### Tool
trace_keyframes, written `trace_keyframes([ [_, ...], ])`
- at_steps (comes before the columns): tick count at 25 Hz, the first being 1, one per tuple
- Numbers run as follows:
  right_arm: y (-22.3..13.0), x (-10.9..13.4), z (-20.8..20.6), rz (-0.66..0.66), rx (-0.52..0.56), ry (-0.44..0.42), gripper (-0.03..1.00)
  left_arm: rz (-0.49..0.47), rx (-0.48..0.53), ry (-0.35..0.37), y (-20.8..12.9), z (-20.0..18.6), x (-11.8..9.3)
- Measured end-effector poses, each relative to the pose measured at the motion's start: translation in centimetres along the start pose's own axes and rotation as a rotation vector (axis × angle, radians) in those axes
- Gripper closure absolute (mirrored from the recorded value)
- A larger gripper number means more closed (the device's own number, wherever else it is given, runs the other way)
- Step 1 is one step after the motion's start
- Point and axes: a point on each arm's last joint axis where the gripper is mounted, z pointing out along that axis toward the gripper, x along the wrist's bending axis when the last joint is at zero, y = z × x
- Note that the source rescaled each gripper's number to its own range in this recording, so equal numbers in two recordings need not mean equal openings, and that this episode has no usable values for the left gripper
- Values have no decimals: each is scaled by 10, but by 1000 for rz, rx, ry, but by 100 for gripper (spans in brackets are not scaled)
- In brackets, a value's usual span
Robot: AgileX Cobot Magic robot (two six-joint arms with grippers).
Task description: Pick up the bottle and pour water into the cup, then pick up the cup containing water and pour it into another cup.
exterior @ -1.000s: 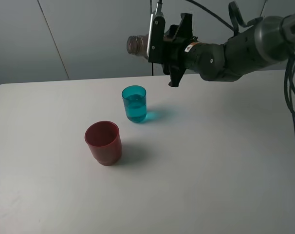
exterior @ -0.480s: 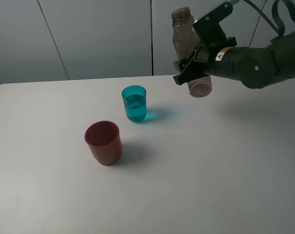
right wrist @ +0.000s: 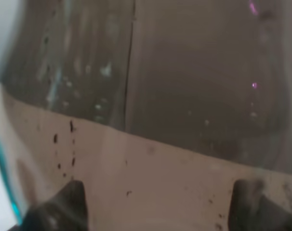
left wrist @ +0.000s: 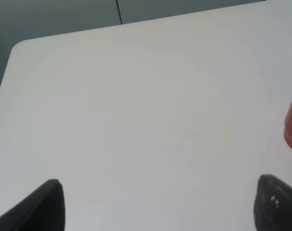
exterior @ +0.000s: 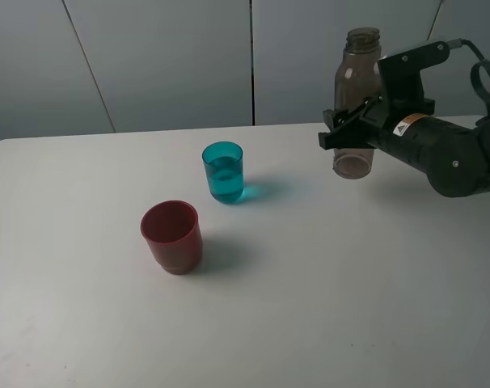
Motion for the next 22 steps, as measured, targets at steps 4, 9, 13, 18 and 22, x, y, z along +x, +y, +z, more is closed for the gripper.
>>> trace_keyframes([
  [4,-15,2,7,8,43,3,97,0,0,0,0,0,0],
  [9,-22,2,13,15,-1,-9,97,0,0,0,0,0,0],
  [13,-27,2,17,13,-46,-18,97,0,0,0,0,0,0],
  [18,-37,3,21,39,-52,-21,97,0,0,0,0,0,0],
  [22,-41,3,22,61,-44,-20,97,0,0,0,0,0,0],
])
